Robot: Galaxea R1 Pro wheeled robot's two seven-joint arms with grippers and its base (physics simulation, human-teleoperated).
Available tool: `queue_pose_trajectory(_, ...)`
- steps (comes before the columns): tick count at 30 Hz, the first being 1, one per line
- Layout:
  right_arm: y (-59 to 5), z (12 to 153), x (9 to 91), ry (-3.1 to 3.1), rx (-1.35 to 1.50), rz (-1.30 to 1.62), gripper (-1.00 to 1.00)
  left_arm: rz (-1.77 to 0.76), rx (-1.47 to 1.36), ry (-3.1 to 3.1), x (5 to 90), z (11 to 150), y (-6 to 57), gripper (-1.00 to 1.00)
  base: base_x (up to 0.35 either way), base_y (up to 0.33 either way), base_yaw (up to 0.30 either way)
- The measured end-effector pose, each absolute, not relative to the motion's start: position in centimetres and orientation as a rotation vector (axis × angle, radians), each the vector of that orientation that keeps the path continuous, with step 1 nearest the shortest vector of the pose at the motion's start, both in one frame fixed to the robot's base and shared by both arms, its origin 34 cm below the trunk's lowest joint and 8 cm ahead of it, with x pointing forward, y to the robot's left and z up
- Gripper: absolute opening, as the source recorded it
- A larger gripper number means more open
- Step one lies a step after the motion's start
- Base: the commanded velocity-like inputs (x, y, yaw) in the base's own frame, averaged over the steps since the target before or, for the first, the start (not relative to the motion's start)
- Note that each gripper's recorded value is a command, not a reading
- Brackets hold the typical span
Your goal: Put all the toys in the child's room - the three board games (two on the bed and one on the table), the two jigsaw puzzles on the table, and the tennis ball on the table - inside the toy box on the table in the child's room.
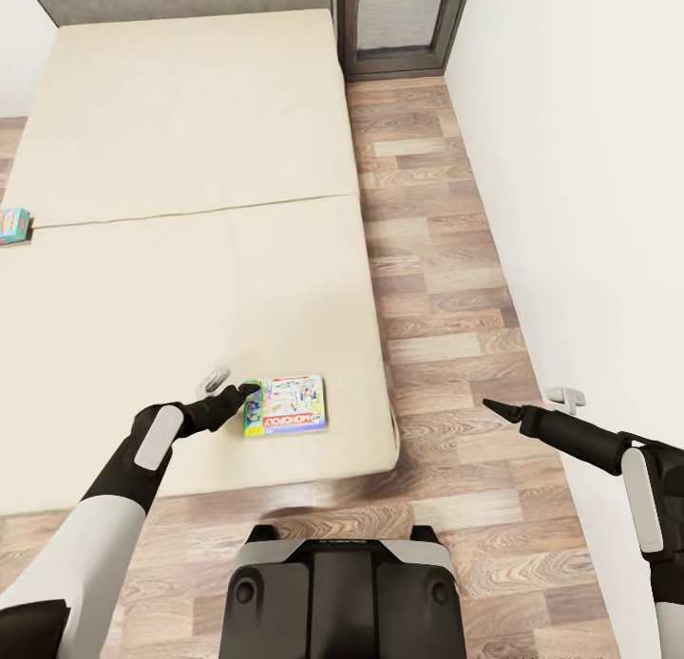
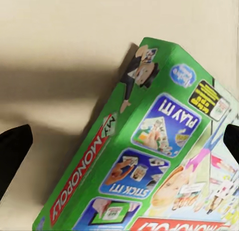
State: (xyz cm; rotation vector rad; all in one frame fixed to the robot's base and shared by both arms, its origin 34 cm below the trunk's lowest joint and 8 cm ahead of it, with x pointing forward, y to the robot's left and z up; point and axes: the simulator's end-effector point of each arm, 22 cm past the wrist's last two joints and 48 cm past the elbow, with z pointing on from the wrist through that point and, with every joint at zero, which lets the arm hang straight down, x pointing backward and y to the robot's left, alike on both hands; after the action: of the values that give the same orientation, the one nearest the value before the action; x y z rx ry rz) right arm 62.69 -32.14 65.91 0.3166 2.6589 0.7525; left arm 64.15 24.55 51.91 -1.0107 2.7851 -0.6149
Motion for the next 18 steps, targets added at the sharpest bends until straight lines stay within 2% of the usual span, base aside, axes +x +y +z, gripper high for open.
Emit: queue_pose_trajectory(18, -32.3, 66.2, 62.5, 2.657, 0.317, 0.748, 1.0, -0.64, -1.025, 2.777, 64.1, 52.0, 23.8, 1.0, 0.0, 0.0, -0.238)
